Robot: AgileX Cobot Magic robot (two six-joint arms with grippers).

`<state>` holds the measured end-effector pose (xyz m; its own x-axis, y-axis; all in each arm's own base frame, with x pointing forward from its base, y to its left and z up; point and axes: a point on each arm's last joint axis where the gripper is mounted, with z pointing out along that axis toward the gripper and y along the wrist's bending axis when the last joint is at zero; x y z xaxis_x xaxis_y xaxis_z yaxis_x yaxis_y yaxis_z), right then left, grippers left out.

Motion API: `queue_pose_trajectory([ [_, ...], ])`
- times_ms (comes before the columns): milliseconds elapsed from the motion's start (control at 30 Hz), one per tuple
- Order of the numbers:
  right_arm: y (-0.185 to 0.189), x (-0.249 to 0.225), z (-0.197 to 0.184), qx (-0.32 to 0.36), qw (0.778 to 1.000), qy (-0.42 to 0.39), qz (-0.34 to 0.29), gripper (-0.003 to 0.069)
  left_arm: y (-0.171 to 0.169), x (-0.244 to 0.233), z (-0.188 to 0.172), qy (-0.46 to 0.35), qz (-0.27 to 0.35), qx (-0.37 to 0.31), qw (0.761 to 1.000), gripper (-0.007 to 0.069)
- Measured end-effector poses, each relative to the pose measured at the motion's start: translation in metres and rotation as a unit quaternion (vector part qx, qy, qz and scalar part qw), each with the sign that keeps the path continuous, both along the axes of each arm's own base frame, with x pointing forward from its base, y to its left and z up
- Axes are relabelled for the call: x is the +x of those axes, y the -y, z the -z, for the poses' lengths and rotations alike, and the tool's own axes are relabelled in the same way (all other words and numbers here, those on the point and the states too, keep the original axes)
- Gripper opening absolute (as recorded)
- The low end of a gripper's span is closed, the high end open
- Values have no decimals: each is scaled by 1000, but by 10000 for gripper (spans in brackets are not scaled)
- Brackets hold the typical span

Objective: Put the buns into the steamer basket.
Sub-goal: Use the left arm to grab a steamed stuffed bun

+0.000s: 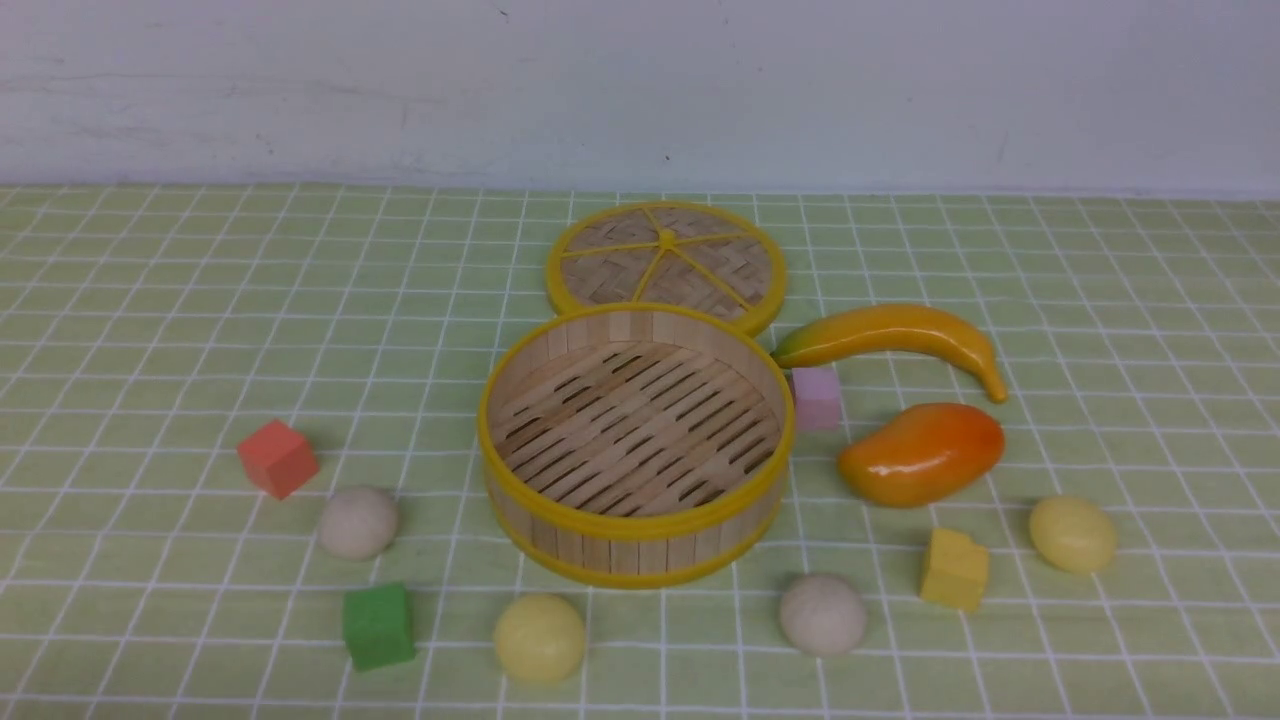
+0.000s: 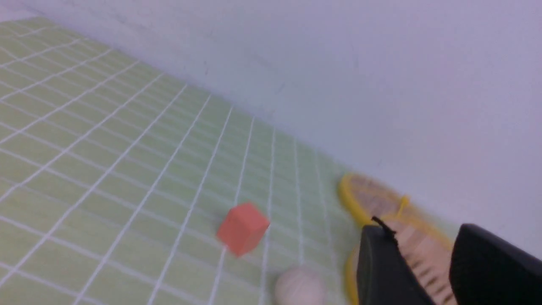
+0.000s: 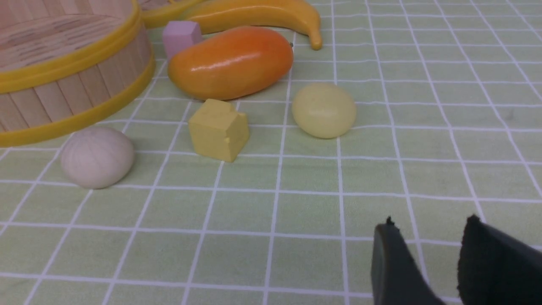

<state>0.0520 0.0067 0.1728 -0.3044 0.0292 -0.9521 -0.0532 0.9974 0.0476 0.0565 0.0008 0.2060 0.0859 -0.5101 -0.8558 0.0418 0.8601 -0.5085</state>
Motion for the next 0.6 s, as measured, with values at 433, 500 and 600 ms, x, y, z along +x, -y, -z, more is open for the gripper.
queue_pose_trajectory([
  [433, 0, 0, 0, 0, 1000, 0, 0, 239, -15, -20, -67, 214, -47, -120, 968, 239],
  [500, 0, 0, 0, 0, 1000, 0, 0, 239, -15, -27, -88, 242, -44, -119, 962, 239],
  [600, 0, 0, 0, 0, 1000, 0, 0, 239, -14, -30, -125, 259, -36, -117, 958, 239],
])
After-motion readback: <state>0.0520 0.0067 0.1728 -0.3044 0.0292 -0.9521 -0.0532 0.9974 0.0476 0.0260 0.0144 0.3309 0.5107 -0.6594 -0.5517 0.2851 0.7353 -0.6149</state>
